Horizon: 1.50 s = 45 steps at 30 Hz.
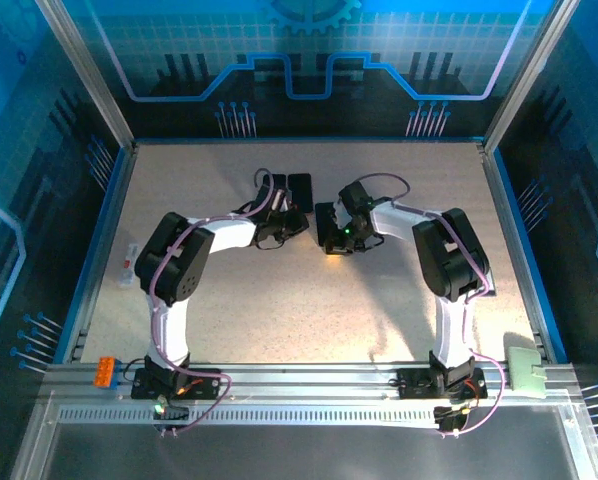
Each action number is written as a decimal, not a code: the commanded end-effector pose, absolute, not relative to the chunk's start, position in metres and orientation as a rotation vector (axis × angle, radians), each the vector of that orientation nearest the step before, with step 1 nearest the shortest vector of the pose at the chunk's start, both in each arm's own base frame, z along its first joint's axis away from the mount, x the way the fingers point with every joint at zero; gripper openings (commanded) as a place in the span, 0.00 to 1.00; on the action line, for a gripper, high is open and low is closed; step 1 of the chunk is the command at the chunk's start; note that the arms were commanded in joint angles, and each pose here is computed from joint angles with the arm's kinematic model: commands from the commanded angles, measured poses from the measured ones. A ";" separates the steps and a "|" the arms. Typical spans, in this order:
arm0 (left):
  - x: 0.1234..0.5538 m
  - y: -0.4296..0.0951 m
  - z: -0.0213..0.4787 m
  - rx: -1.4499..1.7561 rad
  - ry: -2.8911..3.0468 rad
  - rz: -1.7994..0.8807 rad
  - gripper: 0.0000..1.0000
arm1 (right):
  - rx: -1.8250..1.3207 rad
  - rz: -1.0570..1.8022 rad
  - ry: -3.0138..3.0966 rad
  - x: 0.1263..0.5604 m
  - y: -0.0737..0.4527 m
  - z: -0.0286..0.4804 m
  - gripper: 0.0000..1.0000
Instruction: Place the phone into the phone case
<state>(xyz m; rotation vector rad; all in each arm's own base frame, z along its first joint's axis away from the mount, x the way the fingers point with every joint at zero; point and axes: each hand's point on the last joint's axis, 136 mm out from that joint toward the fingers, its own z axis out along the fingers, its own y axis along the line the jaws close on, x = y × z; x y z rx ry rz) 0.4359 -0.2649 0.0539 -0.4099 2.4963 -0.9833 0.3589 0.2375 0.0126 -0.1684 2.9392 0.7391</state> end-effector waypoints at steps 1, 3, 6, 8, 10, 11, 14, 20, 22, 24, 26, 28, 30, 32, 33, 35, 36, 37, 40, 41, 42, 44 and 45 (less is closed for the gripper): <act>0.428 -0.258 0.083 -0.385 2.451 -1.018 0.00 | -0.135 0.611 2.814 0.412 0.221 0.001 0.00; 0.423 -0.253 0.091 -0.384 2.441 -1.012 0.00 | -0.128 0.612 2.810 0.417 0.221 0.000 0.00; 0.415 -0.247 0.098 -0.385 2.434 -1.005 0.00 | -0.118 0.619 2.800 0.425 0.221 0.001 0.00; 0.409 -0.243 0.101 -0.387 2.430 -1.002 0.00 | -0.116 0.619 2.795 0.431 0.222 0.001 0.00; 0.404 -0.239 0.103 -0.389 2.427 -1.000 0.00 | -0.119 0.618 2.791 0.437 0.223 0.001 0.00; 0.401 -0.238 0.103 -0.393 2.429 -0.998 0.00 | -0.120 0.613 2.790 0.440 0.223 0.002 0.00; 0.391 -0.233 0.101 -0.399 2.436 -0.991 0.00 | -0.125 0.608 2.786 0.450 0.225 0.002 0.00; 0.375 -0.222 0.094 -0.424 2.449 -0.964 0.00 | -0.144 0.578 2.777 0.467 0.226 0.002 0.00; 0.372 -0.219 0.094 -0.434 2.447 -0.958 0.00 | -0.153 0.564 2.773 0.472 0.225 0.003 0.00; 0.369 -0.216 0.093 -0.438 2.449 -0.951 0.00 | -0.159 0.552 2.773 0.477 0.224 0.003 0.00; 0.368 -0.215 0.093 -0.440 2.449 -0.946 0.00 | -0.161 0.541 2.773 0.481 0.221 0.004 0.00; 0.367 -0.213 0.093 -0.442 2.446 -0.944 0.00 | -0.158 0.534 2.773 0.484 0.218 0.006 0.00; 0.366 -0.212 0.094 -0.445 2.443 -0.942 0.00 | -0.161 0.542 2.770 0.487 0.216 0.008 0.00; 0.367 -0.211 0.095 -0.446 2.438 -0.943 0.00 | -0.167 0.534 2.773 0.488 0.215 0.010 0.00; 0.366 -0.211 0.094 -0.448 2.439 -0.942 0.00 | -0.167 0.527 2.775 0.488 0.213 0.010 0.00; 0.366 -0.211 0.095 -0.447 2.436 -0.942 0.00 | -0.171 0.520 2.775 0.488 0.210 0.011 0.00; 0.366 -0.210 0.095 -0.447 2.435 -0.940 0.00 | -0.174 0.516 2.776 0.487 0.209 0.011 0.00; 0.365 -0.210 0.094 -0.450 2.437 -0.940 0.00 | -0.175 0.512 2.776 0.487 0.208 0.012 0.00; 0.365 -0.209 0.094 -0.451 2.437 -0.939 0.00 | -0.172 0.498 2.778 0.487 0.202 0.012 0.00; 0.365 -0.209 0.093 -0.453 2.438 -0.939 0.00 | -0.171 0.495 2.781 0.487 0.201 0.012 0.00; 0.364 -0.209 0.093 -0.452 2.438 -0.941 0.00 | -0.168 0.489 2.782 0.487 0.198 0.012 0.00; 0.365 -0.209 0.093 -0.454 2.437 -0.941 0.00 | -0.159 0.485 2.783 0.488 0.195 0.011 0.00; 0.364 -0.209 0.093 -0.454 2.437 -0.940 0.00 | -0.157 0.486 2.781 0.489 0.193 0.012 0.00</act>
